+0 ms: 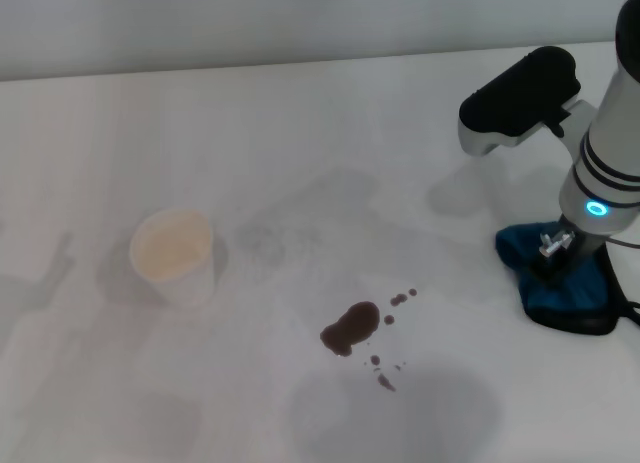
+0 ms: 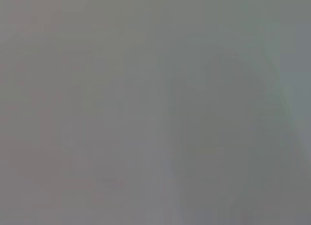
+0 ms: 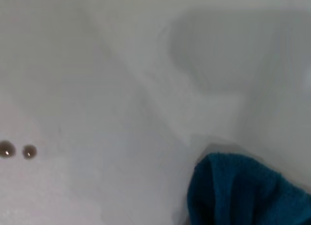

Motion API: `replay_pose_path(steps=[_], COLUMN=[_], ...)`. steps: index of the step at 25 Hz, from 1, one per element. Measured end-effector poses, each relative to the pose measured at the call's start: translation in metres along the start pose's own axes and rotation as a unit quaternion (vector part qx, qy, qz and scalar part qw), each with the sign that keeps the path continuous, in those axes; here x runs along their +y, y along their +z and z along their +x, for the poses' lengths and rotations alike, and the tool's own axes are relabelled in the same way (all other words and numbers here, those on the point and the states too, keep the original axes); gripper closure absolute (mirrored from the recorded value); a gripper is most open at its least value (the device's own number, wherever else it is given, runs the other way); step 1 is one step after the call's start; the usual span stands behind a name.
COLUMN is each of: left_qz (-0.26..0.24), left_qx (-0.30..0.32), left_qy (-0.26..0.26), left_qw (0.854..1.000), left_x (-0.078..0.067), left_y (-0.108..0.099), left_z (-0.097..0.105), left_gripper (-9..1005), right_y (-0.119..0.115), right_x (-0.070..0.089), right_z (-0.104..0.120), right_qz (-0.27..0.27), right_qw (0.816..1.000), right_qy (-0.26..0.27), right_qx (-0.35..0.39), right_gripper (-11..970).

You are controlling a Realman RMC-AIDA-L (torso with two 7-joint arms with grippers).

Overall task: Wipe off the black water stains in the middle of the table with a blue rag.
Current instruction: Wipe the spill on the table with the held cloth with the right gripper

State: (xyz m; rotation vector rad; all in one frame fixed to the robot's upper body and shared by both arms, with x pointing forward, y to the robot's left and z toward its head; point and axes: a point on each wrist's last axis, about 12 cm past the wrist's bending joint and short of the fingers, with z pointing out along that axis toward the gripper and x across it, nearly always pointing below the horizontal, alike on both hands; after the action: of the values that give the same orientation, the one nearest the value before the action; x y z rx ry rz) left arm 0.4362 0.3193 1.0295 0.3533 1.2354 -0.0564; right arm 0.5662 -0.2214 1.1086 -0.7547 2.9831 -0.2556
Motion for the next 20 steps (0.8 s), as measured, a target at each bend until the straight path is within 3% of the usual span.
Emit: replay_pose_path(steps=[10, 20], left_qz=[0.0, 0.001], left_qx=[-0.001, -0.002], left_qy=[0.0, -0.001], left_qw=[1.0, 1.0], left_x=[0.0, 0.0], left_y=[0.001, 0.002], left_z=[0.0, 0.0], left_gripper=[116, 117], right_y=[-0.011, -0.015], right_x=[0.006, 0.035], right_z=[-0.005, -0.026], right_qz=[0.0, -0.019], right_qw=[1.0, 0.996], right_qy=[-0.013, -0.059], right_qx=[-0.024, -0.07], right_gripper=[853, 858])
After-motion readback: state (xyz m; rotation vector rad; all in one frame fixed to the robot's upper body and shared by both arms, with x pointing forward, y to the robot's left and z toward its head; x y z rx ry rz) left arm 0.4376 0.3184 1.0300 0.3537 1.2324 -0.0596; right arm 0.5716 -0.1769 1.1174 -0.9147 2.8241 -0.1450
